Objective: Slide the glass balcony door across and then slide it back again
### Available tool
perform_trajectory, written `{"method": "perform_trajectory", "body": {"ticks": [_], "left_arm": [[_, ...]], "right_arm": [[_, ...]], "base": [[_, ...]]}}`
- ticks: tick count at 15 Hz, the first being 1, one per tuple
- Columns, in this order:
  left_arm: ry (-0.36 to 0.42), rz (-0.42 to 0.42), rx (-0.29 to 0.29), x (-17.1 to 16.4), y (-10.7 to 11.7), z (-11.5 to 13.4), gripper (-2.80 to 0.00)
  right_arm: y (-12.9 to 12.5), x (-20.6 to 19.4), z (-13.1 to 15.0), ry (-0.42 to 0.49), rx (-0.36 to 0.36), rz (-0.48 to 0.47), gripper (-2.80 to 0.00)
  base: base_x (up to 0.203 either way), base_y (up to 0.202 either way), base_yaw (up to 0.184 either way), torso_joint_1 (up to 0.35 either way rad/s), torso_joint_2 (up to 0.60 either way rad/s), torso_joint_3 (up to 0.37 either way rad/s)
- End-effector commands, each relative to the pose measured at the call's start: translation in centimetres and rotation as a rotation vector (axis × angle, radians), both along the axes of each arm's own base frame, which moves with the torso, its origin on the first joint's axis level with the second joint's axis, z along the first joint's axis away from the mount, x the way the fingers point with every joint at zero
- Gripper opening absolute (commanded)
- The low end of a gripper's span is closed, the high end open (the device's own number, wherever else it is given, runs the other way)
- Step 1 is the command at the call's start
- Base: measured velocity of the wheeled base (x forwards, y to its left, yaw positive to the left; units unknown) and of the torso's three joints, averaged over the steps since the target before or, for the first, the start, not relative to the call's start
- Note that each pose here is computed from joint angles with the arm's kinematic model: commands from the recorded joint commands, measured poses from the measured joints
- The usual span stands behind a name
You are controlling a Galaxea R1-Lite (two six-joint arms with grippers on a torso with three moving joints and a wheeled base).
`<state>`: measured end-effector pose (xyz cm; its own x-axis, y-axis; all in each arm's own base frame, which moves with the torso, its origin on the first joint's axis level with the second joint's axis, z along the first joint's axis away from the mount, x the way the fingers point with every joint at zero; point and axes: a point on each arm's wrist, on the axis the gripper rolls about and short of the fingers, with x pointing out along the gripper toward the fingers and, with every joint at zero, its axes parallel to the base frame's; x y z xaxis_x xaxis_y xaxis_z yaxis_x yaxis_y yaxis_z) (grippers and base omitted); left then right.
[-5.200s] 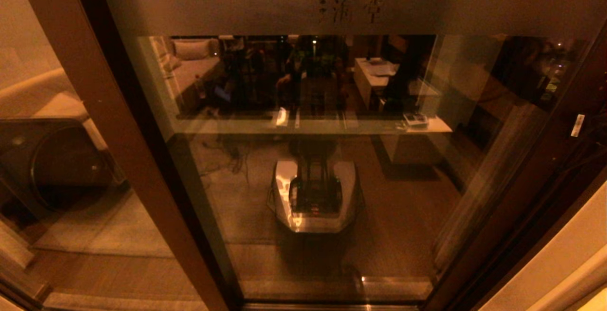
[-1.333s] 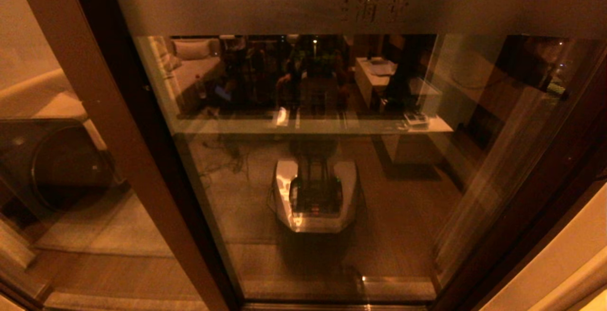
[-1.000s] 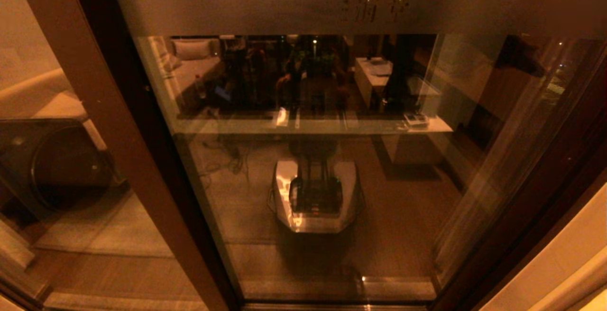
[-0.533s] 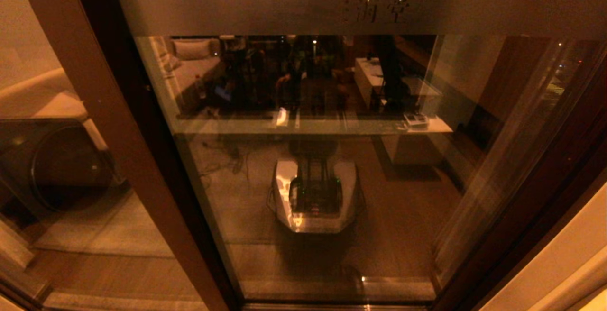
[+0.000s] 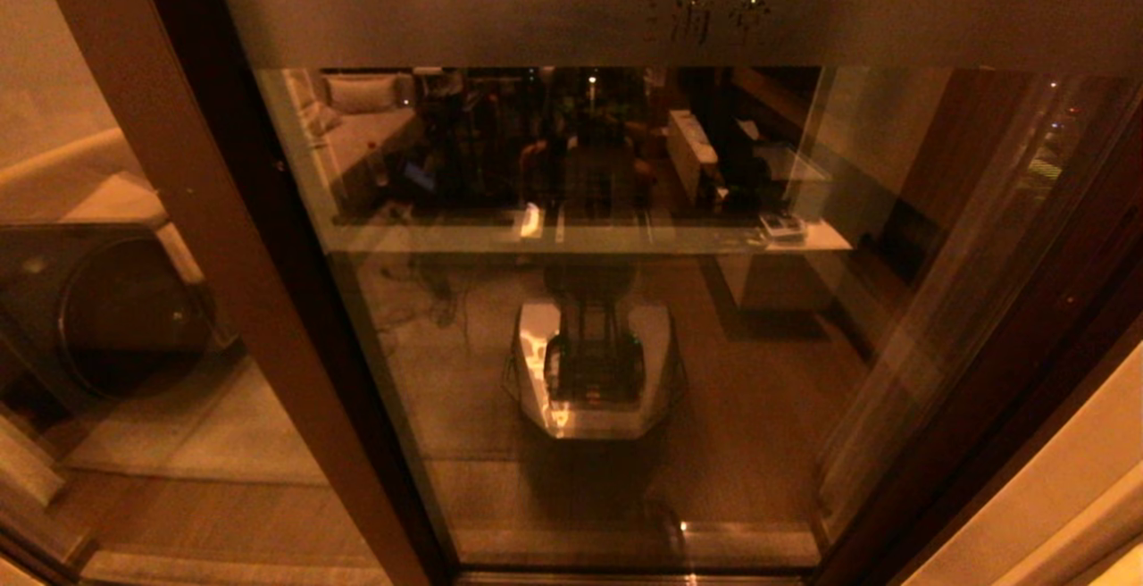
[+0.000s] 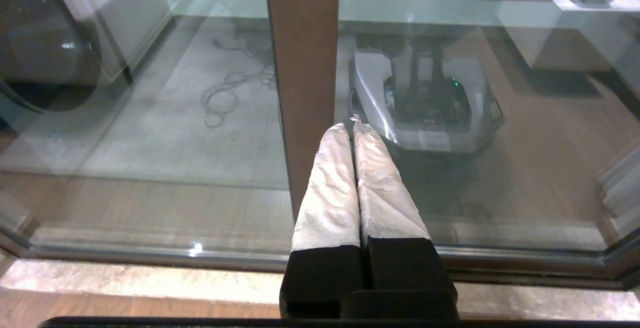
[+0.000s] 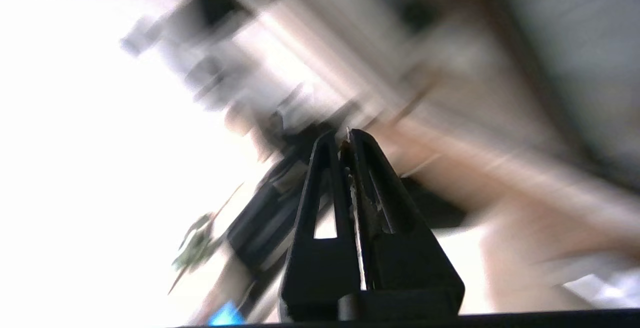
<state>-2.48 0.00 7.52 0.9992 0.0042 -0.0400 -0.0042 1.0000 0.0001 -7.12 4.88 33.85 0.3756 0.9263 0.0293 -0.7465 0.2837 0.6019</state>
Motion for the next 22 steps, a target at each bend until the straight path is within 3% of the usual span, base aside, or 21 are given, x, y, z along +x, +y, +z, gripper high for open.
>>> {"method": "perform_trajectory", "body": {"ticks": [1, 2, 4, 5, 6, 11, 13, 16, 17, 19, 22], "left_arm": [[0.0, 0.0, 0.0, 0.0, 0.0, 0.0, -2.8], [0.0, 0.0, 0.0, 0.0, 0.0, 0.0, -2.8], [0.0, 0.0, 0.0, 0.0, 0.0, 0.0, -2.8], [0.0, 0.0, 0.0, 0.0, 0.0, 0.0, -2.8], [0.0, 0.0, 0.0, 0.0, 0.0, 0.0, -2.8], [0.0, 0.0, 0.0, 0.0, 0.0, 0.0, -2.8], [0.0, 0.0, 0.0, 0.0, 0.0, 0.0, -2.8], [0.0, 0.0, 0.0, 0.0, 0.0, 0.0, -2.8], [0.0, 0.0, 0.0, 0.0, 0.0, 0.0, -2.8], [0.0, 0.0, 0.0, 0.0, 0.0, 0.0, -2.8], [0.0, 0.0, 0.0, 0.0, 0.0, 0.0, -2.8]], "right_arm": [[-0.7, -4.8, 1.4, -0.011, -0.003, 0.192, -2.8], [-1.1, -7.3, 1.9, -0.045, -0.01, 0.248, -2.8], [-0.8, -11.2, 0.2, -0.119, -0.027, 0.256, -2.8], [-0.6, -12.0, -0.5, -0.111, -0.025, 0.253, -2.8], [-0.6, -11.9, -0.7, -0.047, -0.009, 0.251, -2.8], [-1.0, -7.1, -1.6, -0.001, 0.001, 0.245, -2.8], [0.0, -5.0, -2.3, 0.004, 0.003, 0.148, -2.8], [3.6, -2.5, -3.4, -0.039, -0.017, -0.187, -2.8], [4.4, -2.1, -3.7, -0.061, -0.031, -0.254, -2.8], [5.1, -2.9, -3.6, -0.091, -0.046, -0.262, -2.8], [4.0, -3.1, -1.4, -0.026, -0.008, -0.183, -2.8]], "base": [[0.0, 0.0, 0.0, 0.0, 0.0, 0.0], [0.0, 0.0, 0.0, 0.0, 0.0, 0.0], [0.0, 0.0, 0.0, 0.0, 0.0, 0.0], [0.0, 0.0, 0.0, 0.0, 0.0, 0.0], [0.0, 0.0, 0.0, 0.0, 0.0, 0.0], [0.0, 0.0, 0.0, 0.0, 0.0, 0.0], [0.0, 0.0, 0.0, 0.0, 0.0, 0.0], [0.0, 0.0, 0.0, 0.0, 0.0, 0.0], [0.0, 0.0, 0.0, 0.0, 0.0, 0.0], [0.0, 0.0, 0.0, 0.0, 0.0, 0.0], [0.0, 0.0, 0.0, 0.0, 0.0, 0.0]]}}
